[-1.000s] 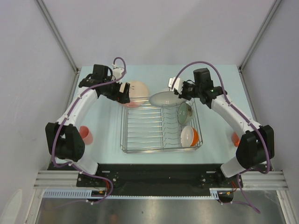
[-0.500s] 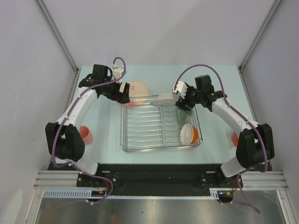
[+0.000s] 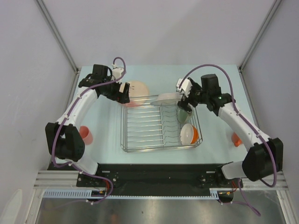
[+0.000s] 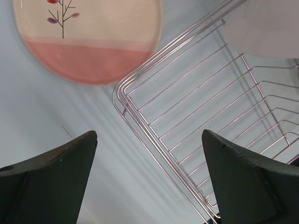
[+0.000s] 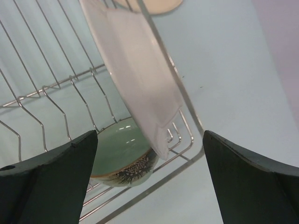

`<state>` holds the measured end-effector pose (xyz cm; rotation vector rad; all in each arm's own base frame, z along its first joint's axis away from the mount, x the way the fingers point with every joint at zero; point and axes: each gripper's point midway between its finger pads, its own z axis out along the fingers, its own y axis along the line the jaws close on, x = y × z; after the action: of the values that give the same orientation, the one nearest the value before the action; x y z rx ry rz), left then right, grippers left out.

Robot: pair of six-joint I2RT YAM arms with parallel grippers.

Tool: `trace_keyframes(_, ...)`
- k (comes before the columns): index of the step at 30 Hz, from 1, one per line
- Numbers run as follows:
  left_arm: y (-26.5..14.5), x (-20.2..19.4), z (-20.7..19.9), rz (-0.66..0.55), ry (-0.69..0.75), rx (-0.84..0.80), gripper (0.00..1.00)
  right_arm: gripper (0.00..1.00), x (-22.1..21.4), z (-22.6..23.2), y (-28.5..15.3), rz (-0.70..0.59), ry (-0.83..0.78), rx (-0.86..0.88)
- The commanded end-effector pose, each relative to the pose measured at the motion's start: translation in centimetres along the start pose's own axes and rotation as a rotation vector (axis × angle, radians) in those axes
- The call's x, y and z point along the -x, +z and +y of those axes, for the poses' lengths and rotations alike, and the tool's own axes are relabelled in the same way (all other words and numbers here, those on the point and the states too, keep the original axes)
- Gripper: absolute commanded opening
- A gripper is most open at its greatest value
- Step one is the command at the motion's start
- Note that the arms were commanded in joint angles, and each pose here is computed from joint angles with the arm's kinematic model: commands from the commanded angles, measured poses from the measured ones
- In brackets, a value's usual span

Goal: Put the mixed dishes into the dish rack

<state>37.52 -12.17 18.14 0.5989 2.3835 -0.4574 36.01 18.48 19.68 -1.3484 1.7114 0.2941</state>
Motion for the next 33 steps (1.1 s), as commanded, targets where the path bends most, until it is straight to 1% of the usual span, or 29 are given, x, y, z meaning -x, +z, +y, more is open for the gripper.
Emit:
trace_keyframes(1,-0.4,1.3,0.1,-0.042,0.031,-0.009,1.0,1.0,4.2,-1.2,-3.7,-0.115,-0.033,-0.098)
trace_keyframes(4,-0.4,1.6,0.3,-0.051,0.023,-0.005,1.0,1.0,5.0,-2.2,-5.3,-0.134,-0.016,-0.164)
trace_keyframes(5,-0.5,2.0,0.3,-0.061,0.024,-0.004,1.0,1.0,5.3,-2.6,-5.7,-0.148,0.012,-0.186)
trace_keyframes(7,-0.7,2.7,0.4,-0.084,0.008,0.006,1.0,1.0,6.2,-3.3,-6.9,-0.198,0.133,-0.234)
trace_keyframes(9,-1.1,3.9,1.1,-0.117,-0.001,0.039,1.0,1.0,6.8,-6.3,-8.5,-0.271,0.254,-0.351)
trace_keyframes(10,-1.2,4.5,1.4,-0.13,-0.017,0.054,1.0,1.0,7.8,-7.4,-9.0,-0.346,0.403,-0.389)
trace_keyframes(11,-1.5,5.8,2.1,-0.151,-0.022,0.072,1.0,1.0,6.9,-9.3,-10.0,-0.354,0.482,-0.476)
trace_keyframes(13,-1.4,7.0,3.1,-0.157,-0.044,0.1,1.0,1.0,6.4,-11.3,-10.5,-0.413,0.652,-0.542)
trace_keyframes(14,-1.2,8.4,4.3,-0.177,-0.052,0.122,1.0,1.0,5.7,-12.2,-10.9,-0.421,0.703,-0.576)
trace_keyframes(15,-0.8,8.9,5.2,-0.179,-0.067,0.139,1.0,1.0,5.0,-13.0,-10.9,-0.425,0.753,-0.609)
trace_keyframes(16,-0.6,9.5,6.7,-0.187,-0.099,0.176,1.0,1.0,5.1,-14.0,-11.1,-0.473,0.823,-0.63)
trace_keyframes(17,-1.2,11.3,7.5,-0.223,-0.107,0.194,1.0,1.0,4.1,-14.7,-10.2,-0.472,0.871,-0.633)
trace_keyframes(18,1.0,10.8,8.9,-0.185,-0.14,0.195,1.0,1.0,3.6,-15.4,-10.0,-0.485,0.904,-0.646)
trace_keyframes(19,1.2,10.8,9.9,-0.174,-0.182,0.211,1.0,1.0,4.4,-16.3,-9.8,-0.542,0.911,-0.646)
trace_keyframes(20,1.2,11.8,10.7,-0.182,-0.182,0.238,1.0,1.0,3.6,-16.8,-8.2,-0.549,0.973,-0.625)
trace_keyframes(21,2.4,11.3,10.9,-0.158,-0.184,0.246,1.0,1.0,3.6,-17.2,-7.3,-0.572,1.006,-0.613)
trace_keyframes(23,3.2,11.3,11.0,-0.161,-0.203,0.237,1.0,1.0,4.8,-18.5,-5.7,-0.629,1.059,-0.562)
trace_keyframes(24,3.5,11.1,11.1,-0.155,-0.204,0.236,1.0,1.0,4.0,-18.4,-2.7,-0.594,1.095,-0.524)
trace_keyframes(26,4.4,9.9,11.4,-0.118,-0.217,0.241,1.0,1.0,4.5,-18.9,0.2,-0.599,1.107,-0.482)
trace_keyframes(27,4.3,9.9,11.7,-0.128,-0.214,0.261,1.0,1.0,5.8,-18.3,1.7,-0.607,1.094,-0.452)
trace_keyframes(28,5.2,8.6,11.6,-0.101,-0.218,0.269,1.0,1.0,6.1,-18.1,2.7,-0.602,1.091,-0.436)
trace_keyframes(29,5.1,8.3,12.1,-0.105,-0.219,0.296,1.0,1.0,7.3,-18.3,3.2,-0.613,1.072,-0.425)
trace_keyframes(30,5.3,8.2,12.5,-0.11,-0.217,0.318,1.0,1.0,7.9,-17.2,5.1,-0.595,1.061,-0.396)
trace_keyframes(32,5.6,7.1,12.4,-0.081,-0.219,0.324,1.0,1.0,10.4,-16.5,5.9,-0.599,1.006,-0.382)
trace_keyframes(33,5.6,6.6,12.2,-0.071,-0.217,0.318,1.0,1.0,10.8,-16.3,6.0,-0.57,0.933,-0.428)
